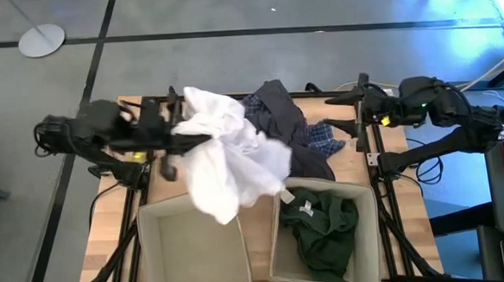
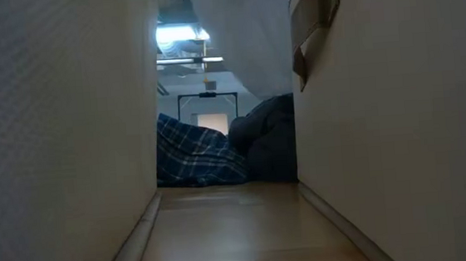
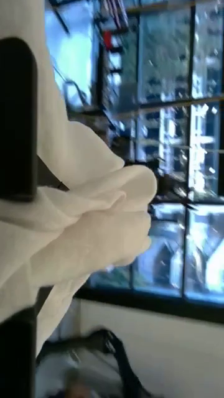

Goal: Sort clothes
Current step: Put the white shirt into the left laundry organizer

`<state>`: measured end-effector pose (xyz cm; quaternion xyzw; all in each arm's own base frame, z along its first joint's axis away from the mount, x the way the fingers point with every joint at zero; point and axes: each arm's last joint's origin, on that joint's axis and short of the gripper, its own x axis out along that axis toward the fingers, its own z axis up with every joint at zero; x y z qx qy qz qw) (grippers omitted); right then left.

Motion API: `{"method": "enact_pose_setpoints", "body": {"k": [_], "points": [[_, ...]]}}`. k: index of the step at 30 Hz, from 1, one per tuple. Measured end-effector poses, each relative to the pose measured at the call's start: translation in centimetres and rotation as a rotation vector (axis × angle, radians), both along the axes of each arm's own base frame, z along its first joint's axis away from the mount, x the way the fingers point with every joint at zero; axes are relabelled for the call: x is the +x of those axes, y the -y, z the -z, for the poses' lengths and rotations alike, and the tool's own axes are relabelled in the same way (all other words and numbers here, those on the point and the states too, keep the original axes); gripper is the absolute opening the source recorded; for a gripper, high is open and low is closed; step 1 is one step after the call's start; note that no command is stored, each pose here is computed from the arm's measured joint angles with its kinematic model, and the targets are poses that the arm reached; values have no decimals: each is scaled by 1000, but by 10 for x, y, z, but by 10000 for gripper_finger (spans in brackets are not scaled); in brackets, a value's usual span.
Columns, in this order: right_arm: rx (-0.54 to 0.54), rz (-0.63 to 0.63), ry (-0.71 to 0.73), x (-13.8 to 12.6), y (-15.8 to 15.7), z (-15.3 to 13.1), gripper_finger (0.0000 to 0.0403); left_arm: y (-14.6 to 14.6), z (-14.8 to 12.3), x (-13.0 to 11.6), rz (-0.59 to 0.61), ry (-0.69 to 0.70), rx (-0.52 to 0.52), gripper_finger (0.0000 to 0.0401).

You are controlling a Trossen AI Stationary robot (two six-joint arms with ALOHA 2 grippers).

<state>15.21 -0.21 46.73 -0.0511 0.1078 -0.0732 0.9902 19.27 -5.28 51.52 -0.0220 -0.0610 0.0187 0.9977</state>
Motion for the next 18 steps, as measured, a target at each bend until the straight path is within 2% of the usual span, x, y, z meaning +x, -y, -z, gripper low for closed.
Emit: {"method": "enact_pose_setpoints", "body": {"k": [5, 12, 15, 18], "points": [[-1, 0, -35, 6, 0, 4, 237, 9, -30, -26, 93, 75, -32, 53], [-1, 0, -48, 10, 0, 6, 237, 23, -51, -56, 259, 99, -45, 57], [-1, 0, -50, 10, 0, 6, 237, 27, -64, -72, 315, 185, 15, 58], [-1, 0, -51, 11, 0, 6, 237, 23, -79, -87, 346, 296, -11, 58]]}}
